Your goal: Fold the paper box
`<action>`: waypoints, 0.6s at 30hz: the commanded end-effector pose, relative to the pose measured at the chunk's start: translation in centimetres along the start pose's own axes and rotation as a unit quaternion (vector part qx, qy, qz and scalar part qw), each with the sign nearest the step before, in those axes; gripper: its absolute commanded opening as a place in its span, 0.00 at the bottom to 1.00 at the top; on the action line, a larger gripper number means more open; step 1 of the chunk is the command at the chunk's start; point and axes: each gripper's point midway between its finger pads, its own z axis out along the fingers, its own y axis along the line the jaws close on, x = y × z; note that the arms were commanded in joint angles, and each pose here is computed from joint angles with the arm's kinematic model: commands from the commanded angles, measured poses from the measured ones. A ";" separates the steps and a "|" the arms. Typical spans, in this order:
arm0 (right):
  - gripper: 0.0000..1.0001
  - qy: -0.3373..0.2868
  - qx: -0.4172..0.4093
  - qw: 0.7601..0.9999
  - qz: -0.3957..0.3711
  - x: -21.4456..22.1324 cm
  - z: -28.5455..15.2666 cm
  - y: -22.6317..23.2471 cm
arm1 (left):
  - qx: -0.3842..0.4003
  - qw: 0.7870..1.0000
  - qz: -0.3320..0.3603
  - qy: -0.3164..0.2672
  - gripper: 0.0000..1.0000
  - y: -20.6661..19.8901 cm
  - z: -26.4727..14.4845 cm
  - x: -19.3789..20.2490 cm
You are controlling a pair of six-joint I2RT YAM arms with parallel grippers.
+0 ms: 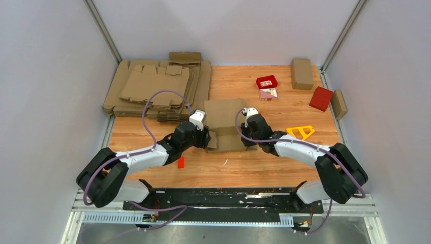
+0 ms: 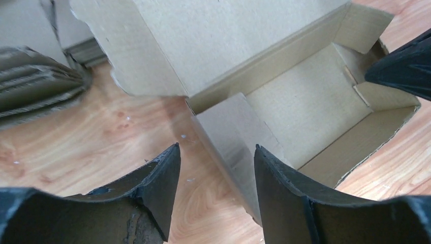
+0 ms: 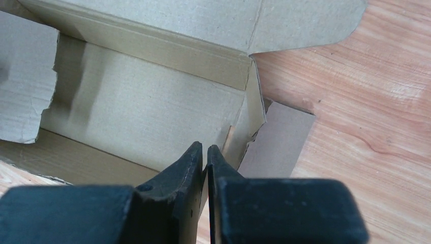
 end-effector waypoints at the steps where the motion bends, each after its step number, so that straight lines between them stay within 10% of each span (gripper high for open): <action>1: 0.10 -0.019 -0.013 1.000 0.004 -0.9 0.1 0.9 | 0.002 0.998 -0.044 0.042 0.63 -0.6 0.6 0.9; 5: 0.10 -0.020 -0.013 1.000 0.002 -0.9 0.2 1.0 | -0.010 0.994 -0.050 0.093 0.53 -0.5 1.7 2.8; 12: 0.22 -0.034 -0.016 0.999 0.000 -1.6 -0.5 1.1 | -0.035 0.991 -0.045 0.119 0.00 0.2 2.1 3.5; 18: 0.40 -0.068 -0.021 0.997 0.008 -3.1 -3.1 1.2 | -0.069 0.989 -0.029 0.129 0.00 1.3 1.7 3.5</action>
